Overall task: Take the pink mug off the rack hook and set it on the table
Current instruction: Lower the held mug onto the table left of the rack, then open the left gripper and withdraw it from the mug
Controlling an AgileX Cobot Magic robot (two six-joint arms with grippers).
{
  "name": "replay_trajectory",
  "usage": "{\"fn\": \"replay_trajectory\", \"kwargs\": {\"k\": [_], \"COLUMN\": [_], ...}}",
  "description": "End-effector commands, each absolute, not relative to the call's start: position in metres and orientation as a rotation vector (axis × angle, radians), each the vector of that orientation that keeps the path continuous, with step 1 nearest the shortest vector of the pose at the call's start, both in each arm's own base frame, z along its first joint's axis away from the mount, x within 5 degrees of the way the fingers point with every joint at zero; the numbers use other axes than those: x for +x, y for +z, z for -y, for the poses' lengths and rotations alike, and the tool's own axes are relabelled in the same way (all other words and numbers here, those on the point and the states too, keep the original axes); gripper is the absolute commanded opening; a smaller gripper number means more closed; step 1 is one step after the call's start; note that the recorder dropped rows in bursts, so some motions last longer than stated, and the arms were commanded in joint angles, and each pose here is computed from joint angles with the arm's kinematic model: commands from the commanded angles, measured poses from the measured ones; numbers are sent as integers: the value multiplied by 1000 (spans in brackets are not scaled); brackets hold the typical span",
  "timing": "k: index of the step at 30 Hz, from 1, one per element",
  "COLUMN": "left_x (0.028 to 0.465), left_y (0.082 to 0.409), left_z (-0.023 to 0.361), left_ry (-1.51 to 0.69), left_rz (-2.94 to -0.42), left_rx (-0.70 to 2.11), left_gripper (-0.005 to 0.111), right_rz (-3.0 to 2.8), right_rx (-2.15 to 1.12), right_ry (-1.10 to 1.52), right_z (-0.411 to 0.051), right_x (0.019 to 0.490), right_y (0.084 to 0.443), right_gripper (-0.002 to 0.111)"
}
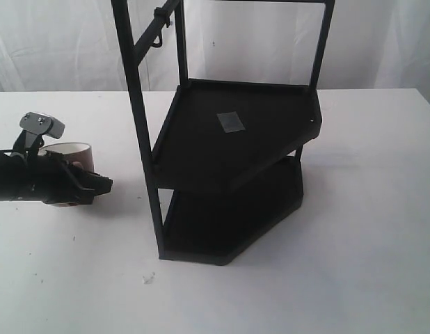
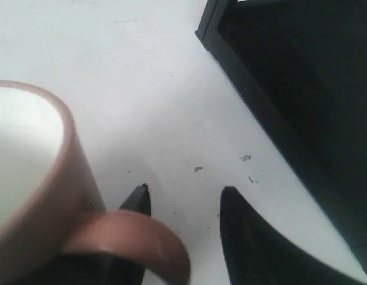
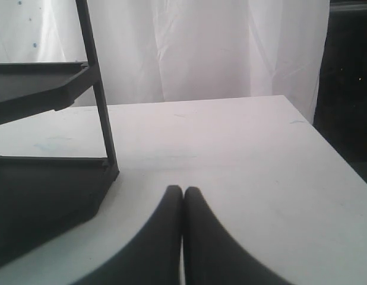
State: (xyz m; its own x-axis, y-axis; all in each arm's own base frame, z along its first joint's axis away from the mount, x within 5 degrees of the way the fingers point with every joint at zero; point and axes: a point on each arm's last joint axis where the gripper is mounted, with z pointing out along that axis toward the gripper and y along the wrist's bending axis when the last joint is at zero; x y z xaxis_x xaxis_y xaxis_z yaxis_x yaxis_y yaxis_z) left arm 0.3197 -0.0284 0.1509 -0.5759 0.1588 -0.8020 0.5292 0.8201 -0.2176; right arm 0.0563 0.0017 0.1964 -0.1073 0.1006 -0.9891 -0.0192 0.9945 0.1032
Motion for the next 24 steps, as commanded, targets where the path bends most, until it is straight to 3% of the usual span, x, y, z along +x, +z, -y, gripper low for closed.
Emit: {"fn": "replay_trajectory", "kwargs": {"k": [1,24], "left_x": [319,310], "left_y": [152,152], "left_z": [30,29], "left_ry": [-497,-502], "left_rz": [-2094,-2128], "left_rx": [633,590], "left_gripper": [48,48], "right_rz": [-1661,-1661], "right_rx": [65,65], "right_ry": [101,101], "right_z": [-2,-2], "right_x": [56,56], "right_y": [197,197], "right_gripper": [0,0]}}
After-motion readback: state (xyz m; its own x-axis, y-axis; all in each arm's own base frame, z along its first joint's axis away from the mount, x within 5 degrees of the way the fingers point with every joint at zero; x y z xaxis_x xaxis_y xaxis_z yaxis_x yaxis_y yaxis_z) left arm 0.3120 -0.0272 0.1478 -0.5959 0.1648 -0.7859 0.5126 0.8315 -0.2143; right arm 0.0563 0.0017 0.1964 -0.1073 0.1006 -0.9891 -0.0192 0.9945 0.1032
